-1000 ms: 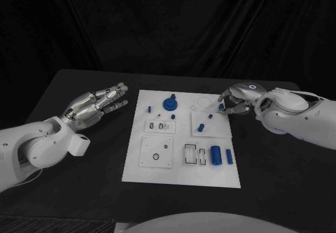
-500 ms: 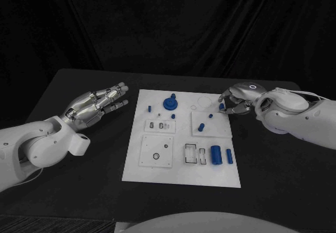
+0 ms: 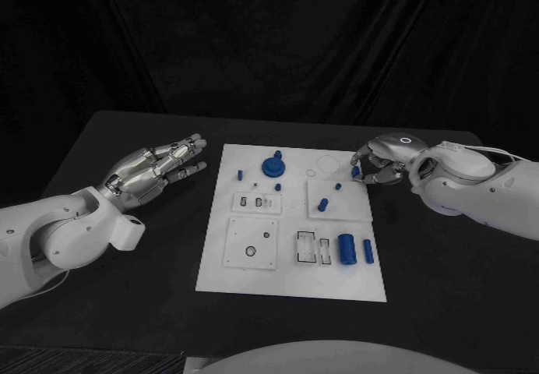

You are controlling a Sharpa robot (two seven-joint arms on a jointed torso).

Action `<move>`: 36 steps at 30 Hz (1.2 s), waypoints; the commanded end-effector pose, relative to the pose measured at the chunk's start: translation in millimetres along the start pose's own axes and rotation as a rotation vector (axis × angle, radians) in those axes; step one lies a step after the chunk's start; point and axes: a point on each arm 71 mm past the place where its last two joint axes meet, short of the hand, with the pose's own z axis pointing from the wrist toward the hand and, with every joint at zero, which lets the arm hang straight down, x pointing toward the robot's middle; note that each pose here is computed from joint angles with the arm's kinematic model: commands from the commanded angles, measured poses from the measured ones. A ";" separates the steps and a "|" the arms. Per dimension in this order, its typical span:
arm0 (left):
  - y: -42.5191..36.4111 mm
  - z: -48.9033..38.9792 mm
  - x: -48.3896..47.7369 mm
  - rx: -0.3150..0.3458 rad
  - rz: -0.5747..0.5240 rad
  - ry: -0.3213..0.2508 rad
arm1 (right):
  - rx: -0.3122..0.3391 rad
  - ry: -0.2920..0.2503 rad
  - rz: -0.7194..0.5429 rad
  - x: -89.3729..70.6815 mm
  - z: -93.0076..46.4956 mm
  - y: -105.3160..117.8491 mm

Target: Assemble the parts on the task board

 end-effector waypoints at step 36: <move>1.7 -0.8 2.4 0.001 -0.018 0.024 | 0.002 -0.061 -0.001 -3.1 4.5 2.7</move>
